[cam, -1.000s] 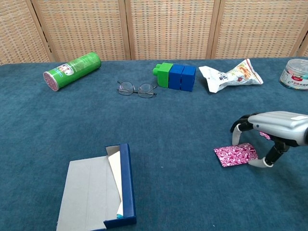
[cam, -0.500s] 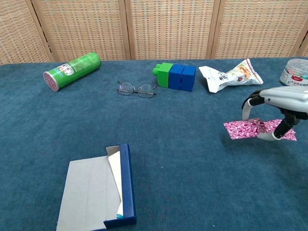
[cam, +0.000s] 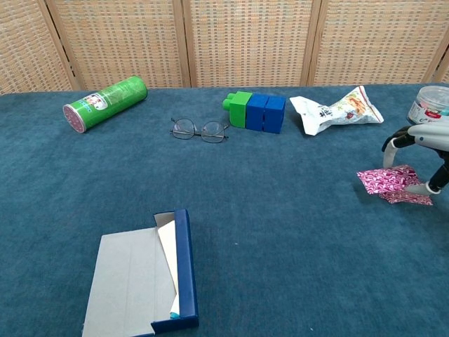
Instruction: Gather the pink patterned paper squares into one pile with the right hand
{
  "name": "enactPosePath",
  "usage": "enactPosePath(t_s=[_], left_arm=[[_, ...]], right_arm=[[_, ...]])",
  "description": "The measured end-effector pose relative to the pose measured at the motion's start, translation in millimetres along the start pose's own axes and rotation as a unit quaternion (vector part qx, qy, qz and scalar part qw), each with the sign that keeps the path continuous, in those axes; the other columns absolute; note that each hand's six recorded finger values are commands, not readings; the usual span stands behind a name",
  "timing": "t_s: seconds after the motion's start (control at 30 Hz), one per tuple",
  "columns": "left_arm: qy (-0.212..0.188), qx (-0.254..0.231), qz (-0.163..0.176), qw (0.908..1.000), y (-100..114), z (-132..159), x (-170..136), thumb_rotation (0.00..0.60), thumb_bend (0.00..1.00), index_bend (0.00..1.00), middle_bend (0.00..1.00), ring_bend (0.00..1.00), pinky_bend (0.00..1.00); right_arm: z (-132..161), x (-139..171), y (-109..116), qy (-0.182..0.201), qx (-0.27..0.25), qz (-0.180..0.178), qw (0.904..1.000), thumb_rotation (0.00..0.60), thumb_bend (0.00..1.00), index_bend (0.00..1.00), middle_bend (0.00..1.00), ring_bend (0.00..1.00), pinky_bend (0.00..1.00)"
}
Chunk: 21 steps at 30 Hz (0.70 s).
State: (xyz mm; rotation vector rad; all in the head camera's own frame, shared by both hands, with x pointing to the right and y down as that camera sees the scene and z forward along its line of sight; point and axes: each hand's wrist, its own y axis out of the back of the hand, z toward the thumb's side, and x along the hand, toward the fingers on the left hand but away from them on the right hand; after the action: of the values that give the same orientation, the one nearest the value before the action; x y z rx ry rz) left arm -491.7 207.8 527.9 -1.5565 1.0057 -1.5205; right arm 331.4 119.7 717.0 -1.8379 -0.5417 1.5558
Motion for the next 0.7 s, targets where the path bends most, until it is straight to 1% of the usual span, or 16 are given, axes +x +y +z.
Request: enactPosePath(t_s=[0.3,0.6,0.7], left_arm=[[0.005,-0.001,0.001,1.0000,0.5,0.0,-3.4,0.554,0.06,0.00,0.00,0.00,0.00],[0.007,0.000,0.002,1.0000,0.7,0.4,-5.0,0.554,0.06,0.00,0.00,0.00,0.00],[0.008,-0.001,0.001,1.0000,0.5,0.8,-5.2,0.554,0.06,0.00,0.00,0.00,0.00]], right_arm=[[-16.9,-2.9,-5.8,-0.011,-0.001,0.005,0.9999,0.600,0.34,0.33,0.13,0.00,0.00],[-35.2,-7.2,-5.5,-0.026,-0.007,0.004,0.9996,0.600,0.34,0.18,0.08,0.00,0.00],[-38.9,-6.1,-1.6,-0.027,-0.010,0.000,0.9996,0.600,0.34,0.13,0.07,0.00,0.00]])
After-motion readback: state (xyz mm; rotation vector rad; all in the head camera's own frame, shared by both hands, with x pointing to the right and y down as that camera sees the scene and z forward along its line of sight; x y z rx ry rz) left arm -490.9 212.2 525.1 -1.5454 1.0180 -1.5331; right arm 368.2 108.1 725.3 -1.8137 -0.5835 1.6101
